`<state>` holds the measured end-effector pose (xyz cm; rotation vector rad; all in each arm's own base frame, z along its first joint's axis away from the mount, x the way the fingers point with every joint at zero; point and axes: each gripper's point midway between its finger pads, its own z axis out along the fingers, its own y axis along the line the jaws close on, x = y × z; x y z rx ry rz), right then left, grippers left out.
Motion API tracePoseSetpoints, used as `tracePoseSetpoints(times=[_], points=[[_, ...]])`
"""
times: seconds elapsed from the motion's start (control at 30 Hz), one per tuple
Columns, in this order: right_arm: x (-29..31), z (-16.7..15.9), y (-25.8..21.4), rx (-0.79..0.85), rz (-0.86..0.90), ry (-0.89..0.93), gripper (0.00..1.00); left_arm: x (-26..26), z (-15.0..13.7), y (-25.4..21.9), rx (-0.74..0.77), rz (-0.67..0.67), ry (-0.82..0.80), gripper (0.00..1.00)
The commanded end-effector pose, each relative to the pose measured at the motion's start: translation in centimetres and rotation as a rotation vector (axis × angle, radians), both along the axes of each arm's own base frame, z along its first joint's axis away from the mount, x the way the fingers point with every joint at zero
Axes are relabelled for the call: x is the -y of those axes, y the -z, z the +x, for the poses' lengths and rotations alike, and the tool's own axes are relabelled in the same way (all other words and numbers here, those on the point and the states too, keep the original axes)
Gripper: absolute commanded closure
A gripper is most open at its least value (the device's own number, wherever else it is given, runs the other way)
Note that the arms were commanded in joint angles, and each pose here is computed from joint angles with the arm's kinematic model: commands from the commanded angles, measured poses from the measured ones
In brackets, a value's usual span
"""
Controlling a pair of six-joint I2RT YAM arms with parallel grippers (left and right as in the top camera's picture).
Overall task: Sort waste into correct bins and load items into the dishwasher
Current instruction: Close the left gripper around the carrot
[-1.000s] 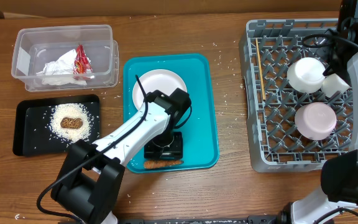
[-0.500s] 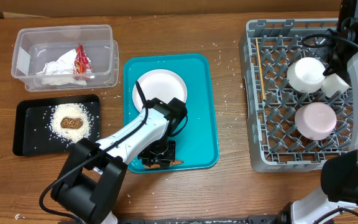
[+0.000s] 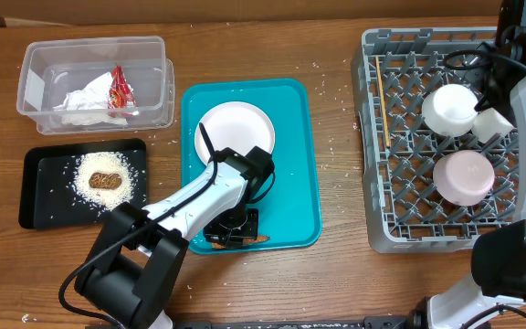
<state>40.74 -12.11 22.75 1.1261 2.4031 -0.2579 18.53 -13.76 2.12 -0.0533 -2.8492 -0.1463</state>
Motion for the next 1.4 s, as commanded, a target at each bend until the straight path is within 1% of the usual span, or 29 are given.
tracePoseSetpoints(times=[0.0, 0.2, 0.3, 0.37, 0.43, 0.5, 0.53, 0.57, 0.6, 0.63, 0.67, 0.77, 0.8, 0.83, 0.9, 0.97, 1.1, 1.2, 1.37], points=[[0.2, -0.1, -1.0, 0.029, -0.010, 0.008, 0.00, 0.4, 0.2, -0.1, 0.023, -0.030, 0.008, 0.96], [0.2, -0.1, -1.0, 0.029, -0.010, 0.008, 0.00, 0.4, 1.6, 0.3, 0.087, -0.023, 0.019, 0.96], [0.2, -0.1, -1.0, 0.029, -0.010, 0.008, 0.00, 0.2, 3.1, 0.5, 0.158, 0.001, 0.032, 0.96], [0.2, -0.1, -1.0, 0.029, -0.010, 0.008, 0.00, 0.3, 4.5, 0.6, 0.220, 0.008, 0.037, 0.96], [0.2, -0.1, -1.0, 0.029, -0.010, 0.008, 0.00, 0.0, 6.8, 0.7, 0.319, 0.026, 0.033, 0.95], [0.2, -0.1, -1.0, 0.029, -0.010, 0.008, 0.00, -0.2, 8.6, 0.5, 0.386, 0.027, 0.013, 0.96], [0.2, -0.1, -1.0, 0.029, -0.010, 0.008, 0.00, -0.2, 9.5, -0.2, 0.394, 0.014, -0.012, 0.96], [0.2, -0.1, -1.0, 0.029, -0.010, 0.008, 0.00, -0.3, 9.6, -0.8, 0.390, 0.013, -0.019, 0.96], [0.2, -0.1, -1.0, 0.029, -0.010, 0.008, 0.00, -0.2, 10.1, -2.9, 0.373, 0.013, -0.028, 0.96], [0.2, -0.1, -1.0, 0.029, -0.010, 0.008, 0.00, -0.1, 10.3, -4.0, 0.371, 0.015, -0.029, 0.96], [0.2, -0.1, -1.0, 0.029, -0.010, 0.008, 0.00, 0.2, 10.9, -5.8, 0.381, 0.010, -0.030, 0.96], [0.2, -0.1, -1.0, 0.029, -0.010, 0.008, 0.00, 1.0, 12.1, -8.3, 0.417, -0.014, -0.035, 0.96], [0.2, -0.1, -1.0, 0.029, -0.010, 0.008, 0.00, 1.4, 12.1, -9.0, 0.411, -0.035, -0.040, 0.96], [0.2, -0.1, -1.0, 0.029, -0.010, 0.008, 0.00, 2.3, 11.3, -9.2, 0.365, -0.085, -0.070, 0.96], [0.2, -0.1, -1.0, 0.029, -0.010, 0.008, 0.00, 3.0, 9.6, -8.9, 0.281, -0.129, -0.121, 0.96], [0.2, -0.1, -1.0, 0.029, -0.010, 0.008, 0.00, 3.3, 7.2, -7.8, 0.179, -0.134, -0.194, 0.96], [0.2, -0.1, -1.0, 0.029, -0.010, 0.008, 0.00, 3.2, 4.2, -5.6, 0.059, -0.137, -0.250, 0.96], [0.2, -0.1, -1.0, 0.029, -0.010, 0.008, 0.00, 3.3, 2.8, -4.5, 0.004, -0.149, -0.261, 0.96], [0.2, -0.1, -1.0, 0.029, -0.010, 0.008, 0.00, 2.7, 1.7, -4.1, -0.035, -0.131, -0.254, 0.96]])
